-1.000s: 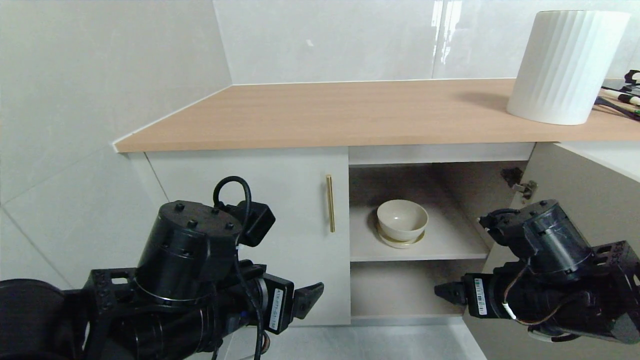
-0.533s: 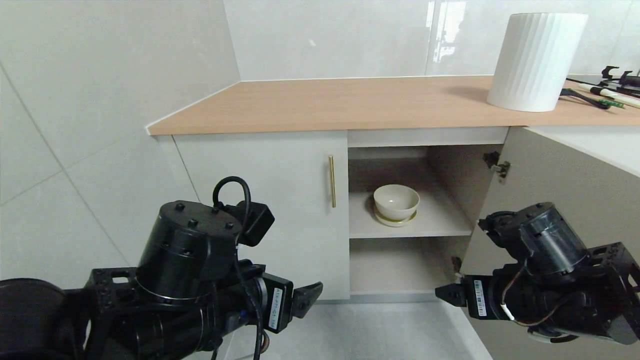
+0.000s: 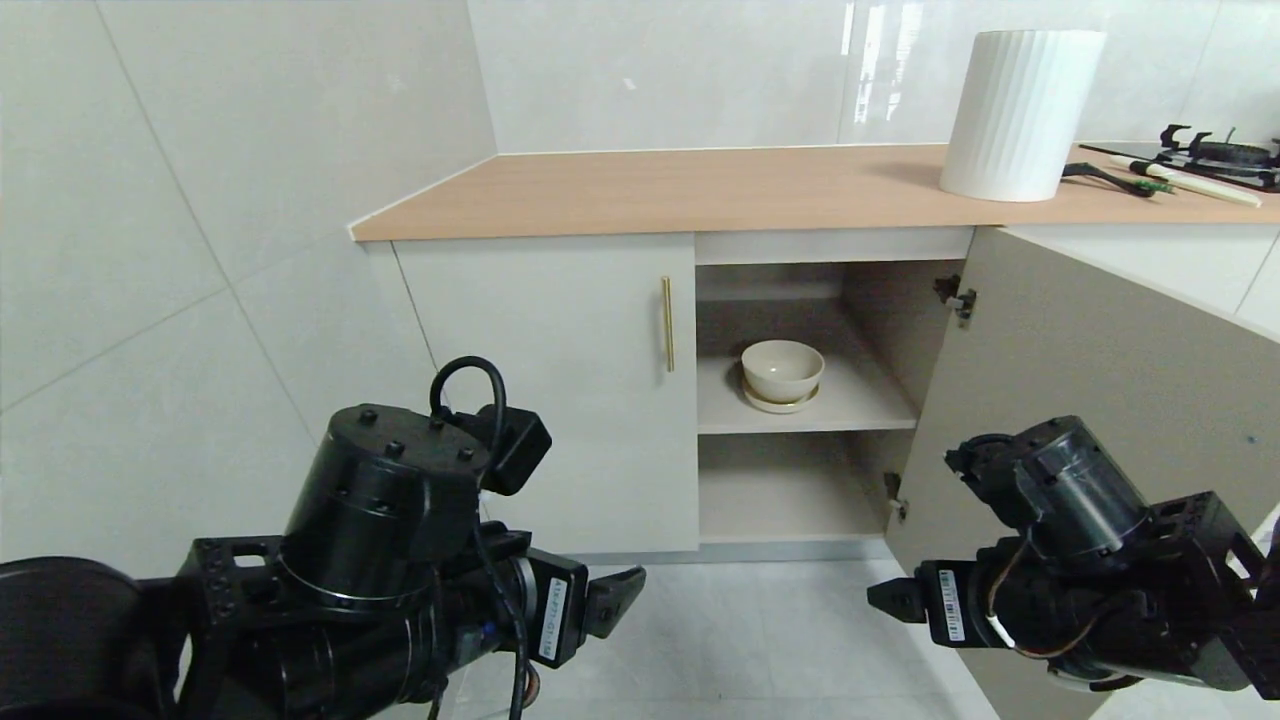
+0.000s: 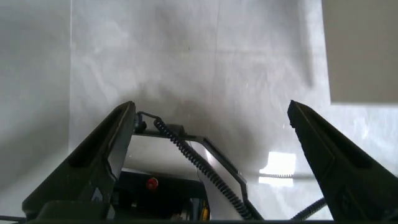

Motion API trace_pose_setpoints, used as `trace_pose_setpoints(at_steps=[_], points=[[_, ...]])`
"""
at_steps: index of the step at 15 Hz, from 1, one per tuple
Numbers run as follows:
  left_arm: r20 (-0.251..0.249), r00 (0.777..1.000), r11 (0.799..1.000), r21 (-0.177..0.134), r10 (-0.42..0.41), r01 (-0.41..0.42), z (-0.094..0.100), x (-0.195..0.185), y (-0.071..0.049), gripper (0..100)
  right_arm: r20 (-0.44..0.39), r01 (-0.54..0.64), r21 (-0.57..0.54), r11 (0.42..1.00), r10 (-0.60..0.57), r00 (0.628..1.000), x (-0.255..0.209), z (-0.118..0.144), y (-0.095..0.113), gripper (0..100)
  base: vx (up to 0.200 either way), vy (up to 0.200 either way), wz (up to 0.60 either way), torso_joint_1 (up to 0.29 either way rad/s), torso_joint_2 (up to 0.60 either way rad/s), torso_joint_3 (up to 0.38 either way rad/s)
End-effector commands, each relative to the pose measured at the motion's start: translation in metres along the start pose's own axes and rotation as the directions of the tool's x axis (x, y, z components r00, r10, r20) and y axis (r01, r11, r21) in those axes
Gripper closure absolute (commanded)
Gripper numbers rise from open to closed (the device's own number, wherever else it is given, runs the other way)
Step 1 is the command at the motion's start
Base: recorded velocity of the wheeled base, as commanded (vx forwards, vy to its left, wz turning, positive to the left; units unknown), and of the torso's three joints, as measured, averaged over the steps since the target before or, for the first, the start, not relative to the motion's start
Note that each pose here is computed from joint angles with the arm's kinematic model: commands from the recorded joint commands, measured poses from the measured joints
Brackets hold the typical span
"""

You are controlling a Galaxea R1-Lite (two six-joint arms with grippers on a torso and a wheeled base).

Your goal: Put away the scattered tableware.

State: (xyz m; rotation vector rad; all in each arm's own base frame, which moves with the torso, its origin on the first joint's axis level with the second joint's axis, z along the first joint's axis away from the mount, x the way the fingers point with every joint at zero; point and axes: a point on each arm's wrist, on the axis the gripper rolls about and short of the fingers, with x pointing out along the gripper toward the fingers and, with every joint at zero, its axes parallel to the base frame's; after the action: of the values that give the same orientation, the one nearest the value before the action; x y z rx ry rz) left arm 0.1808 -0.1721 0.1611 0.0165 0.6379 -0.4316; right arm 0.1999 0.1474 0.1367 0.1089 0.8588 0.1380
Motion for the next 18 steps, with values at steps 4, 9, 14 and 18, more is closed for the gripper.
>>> trace_pose_setpoints(at_steps=[4,9,14,18], points=[[-0.01,1.0,1.0,0.002,0.006,-0.006,-0.002,0.003,0.0,0,-0.008,0.01,-0.008,1.0,-0.01,1.0,0.001,-0.003,-0.002,0,-0.15,0.0,0.0,0.003,0.0,0.001],[-0.015,1.0,1.0,0.004,0.013,-0.013,-0.003,0.005,0.0,0,0.028,0.126,-0.001,0.992,-0.126,0.992,-0.01,-0.008,-0.021,0,0.0,0.0,0.0,0.0,0.0,0.0],[-0.015,0.999,0.999,0.012,0.048,-0.048,-0.003,0.008,0.0,0,0.035,0.148,-0.029,0.989,-0.147,0.989,-0.014,-0.007,-0.025,0,0.0,-0.08,0.0,0.001,0.0,0.001],[-0.019,0.997,0.997,0.038,0.072,-0.071,-0.005,0.011,0.0,0,-0.028,0.198,-0.069,0.978,-0.201,0.979,-0.012,-0.009,-0.033,0,0.0,-0.2,0.0,0.004,0.0,0.001]])
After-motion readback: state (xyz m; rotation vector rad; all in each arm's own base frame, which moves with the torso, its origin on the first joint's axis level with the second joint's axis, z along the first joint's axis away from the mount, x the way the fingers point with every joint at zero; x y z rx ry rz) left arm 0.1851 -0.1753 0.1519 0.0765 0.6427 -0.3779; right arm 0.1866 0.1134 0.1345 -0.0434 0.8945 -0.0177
